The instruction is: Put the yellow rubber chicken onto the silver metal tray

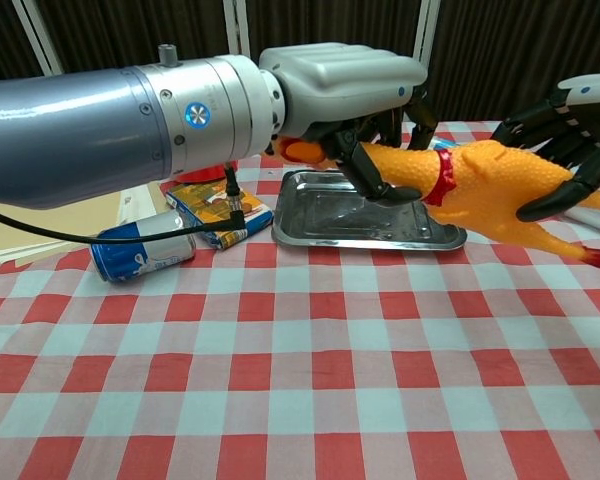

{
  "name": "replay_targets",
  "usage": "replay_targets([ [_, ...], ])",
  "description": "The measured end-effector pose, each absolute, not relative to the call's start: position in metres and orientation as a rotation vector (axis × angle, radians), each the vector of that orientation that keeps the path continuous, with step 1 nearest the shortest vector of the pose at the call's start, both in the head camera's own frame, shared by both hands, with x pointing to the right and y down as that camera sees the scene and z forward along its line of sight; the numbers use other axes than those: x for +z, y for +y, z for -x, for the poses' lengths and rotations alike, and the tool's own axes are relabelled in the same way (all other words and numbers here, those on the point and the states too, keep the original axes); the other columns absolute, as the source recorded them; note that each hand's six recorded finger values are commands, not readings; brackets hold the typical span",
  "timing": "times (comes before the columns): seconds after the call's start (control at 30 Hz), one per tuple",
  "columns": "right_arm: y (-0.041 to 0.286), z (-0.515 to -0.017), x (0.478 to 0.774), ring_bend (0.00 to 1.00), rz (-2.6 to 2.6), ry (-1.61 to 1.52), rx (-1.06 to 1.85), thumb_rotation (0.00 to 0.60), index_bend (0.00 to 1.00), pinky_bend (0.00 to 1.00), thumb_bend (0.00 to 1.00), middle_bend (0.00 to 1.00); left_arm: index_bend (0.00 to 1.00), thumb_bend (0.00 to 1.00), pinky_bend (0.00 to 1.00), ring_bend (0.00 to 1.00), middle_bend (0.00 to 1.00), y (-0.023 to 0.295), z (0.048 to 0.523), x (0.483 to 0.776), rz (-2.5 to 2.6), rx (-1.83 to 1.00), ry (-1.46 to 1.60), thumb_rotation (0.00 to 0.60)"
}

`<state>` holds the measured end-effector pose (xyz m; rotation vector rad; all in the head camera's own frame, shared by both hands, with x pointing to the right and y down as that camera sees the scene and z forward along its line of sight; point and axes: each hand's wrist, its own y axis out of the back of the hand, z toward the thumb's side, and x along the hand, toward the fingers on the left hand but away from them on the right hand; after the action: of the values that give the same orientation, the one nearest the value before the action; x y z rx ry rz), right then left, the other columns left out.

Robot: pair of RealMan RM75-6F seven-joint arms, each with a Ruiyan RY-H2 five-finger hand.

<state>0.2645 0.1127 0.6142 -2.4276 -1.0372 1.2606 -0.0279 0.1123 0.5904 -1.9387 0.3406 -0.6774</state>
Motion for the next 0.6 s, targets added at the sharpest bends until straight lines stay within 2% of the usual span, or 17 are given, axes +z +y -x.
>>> replay_targets([
  [0.17, 0.1117, -0.2650, 0.6163, 0.86, 2.411, -1.046, 1.268, 0.600, 1.00, 0.81, 0.44, 0.81, 0.71, 0.72, 0.74, 0.68, 0.78, 0.1116, 0.0285, 0.5910, 1.943, -0.679, 0.345, 0.600],
  [0.27, 0.1104, -0.2649, 0.6166, 0.90, 2.402, -1.063, 1.266, 0.600, 1.00, 0.82, 0.46, 0.85, 0.71, 0.72, 0.74, 0.68, 0.78, 0.1113, 0.0288, 0.5911, 1.946, -0.679, 0.348, 0.600],
  [0.33, 0.1101, -0.2645, 0.6163, 0.87, 2.400, -1.074, 1.261, 0.600, 0.98, 0.81, 0.46, 0.85, 0.71, 0.72, 0.74, 0.68, 0.77, 0.1110, 0.0290, 0.5911, 1.946, -0.678, 0.349, 0.600],
  [0.4, 0.1102, -0.2648, 0.6162, 0.79, 2.396, -1.072, 1.262, 0.600, 0.90, 0.77, 0.46, 0.81, 0.71, 0.72, 0.74, 0.68, 0.77, 0.1108, 0.0290, 0.5910, 1.945, -0.677, 0.349, 0.600],
  [0.47, 0.1117, -0.2649, 0.6165, 0.63, 2.396, -1.061, 1.266, 0.600, 0.71, 0.64, 0.46, 0.69, 0.70, 0.72, 0.74, 0.68, 0.77, 0.1099, 0.0294, 0.5909, 1.943, -0.677, 0.353, 0.600],
  [0.57, 0.1145, -0.2658, 0.6169, 0.46, 2.401, -1.022, 1.280, 0.600, 0.48, 0.48, 0.45, 0.53, 0.70, 0.72, 0.74, 0.68, 0.77, 0.1081, 0.0302, 0.5908, 1.933, -0.679, 0.357, 0.600],
  [0.6, 0.1154, -0.2662, 0.6170, 0.43, 2.403, -1.008, 1.285, 0.600, 0.43, 0.45, 0.44, 0.50, 0.70, 0.72, 0.74, 0.68, 0.77, 0.1077, 0.0304, 0.5909, 1.930, -0.679, 0.358, 0.600],
])
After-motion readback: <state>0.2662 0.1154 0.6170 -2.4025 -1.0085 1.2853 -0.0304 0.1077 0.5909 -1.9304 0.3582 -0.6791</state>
